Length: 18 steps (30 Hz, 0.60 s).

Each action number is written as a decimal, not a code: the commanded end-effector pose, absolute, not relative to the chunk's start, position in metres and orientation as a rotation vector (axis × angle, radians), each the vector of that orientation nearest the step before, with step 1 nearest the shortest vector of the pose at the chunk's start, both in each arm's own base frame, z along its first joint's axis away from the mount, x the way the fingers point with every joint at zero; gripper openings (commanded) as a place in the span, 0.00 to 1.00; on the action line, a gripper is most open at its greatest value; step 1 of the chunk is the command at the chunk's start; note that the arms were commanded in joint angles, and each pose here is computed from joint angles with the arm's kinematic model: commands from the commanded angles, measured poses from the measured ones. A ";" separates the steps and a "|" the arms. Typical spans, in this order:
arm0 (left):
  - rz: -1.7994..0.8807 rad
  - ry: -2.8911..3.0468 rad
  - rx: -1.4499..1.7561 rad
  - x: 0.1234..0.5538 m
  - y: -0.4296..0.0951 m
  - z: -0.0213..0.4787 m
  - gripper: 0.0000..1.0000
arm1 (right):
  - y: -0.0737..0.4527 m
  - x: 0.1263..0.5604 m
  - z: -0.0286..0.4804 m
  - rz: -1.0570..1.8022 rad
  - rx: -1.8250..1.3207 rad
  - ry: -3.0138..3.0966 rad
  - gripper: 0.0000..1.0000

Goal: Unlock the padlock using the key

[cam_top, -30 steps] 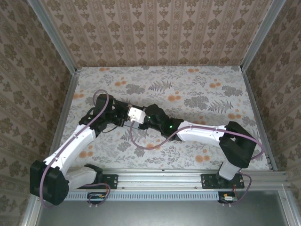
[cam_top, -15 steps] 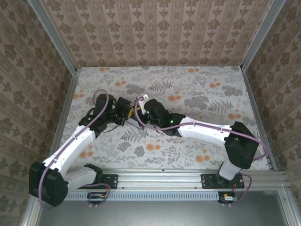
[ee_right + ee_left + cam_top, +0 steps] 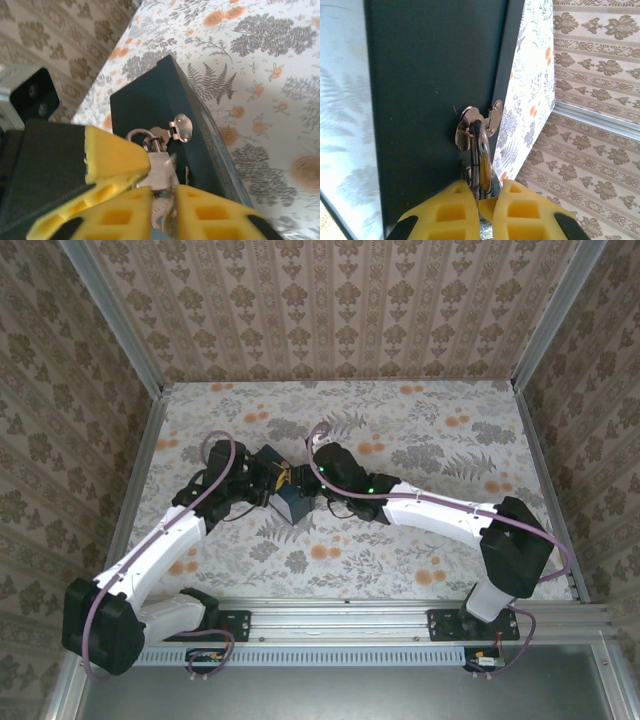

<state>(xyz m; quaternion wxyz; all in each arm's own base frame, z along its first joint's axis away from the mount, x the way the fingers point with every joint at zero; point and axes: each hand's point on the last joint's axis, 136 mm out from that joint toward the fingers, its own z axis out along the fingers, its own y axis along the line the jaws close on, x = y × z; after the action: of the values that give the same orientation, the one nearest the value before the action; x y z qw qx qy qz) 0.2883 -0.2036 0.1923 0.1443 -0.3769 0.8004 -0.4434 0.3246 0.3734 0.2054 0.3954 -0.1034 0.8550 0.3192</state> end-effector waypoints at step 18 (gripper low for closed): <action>-1.377 2.244 -1.000 0.296 -0.212 0.226 0.00 | 0.383 0.299 0.222 0.591 -1.131 1.730 0.32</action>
<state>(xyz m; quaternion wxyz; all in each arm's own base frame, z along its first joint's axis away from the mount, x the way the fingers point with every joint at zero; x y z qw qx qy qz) 0.2869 -0.2050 0.1925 0.1394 -0.3743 0.8013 -0.4454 0.3053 0.3703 0.2250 0.4719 -0.4063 0.7451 0.2389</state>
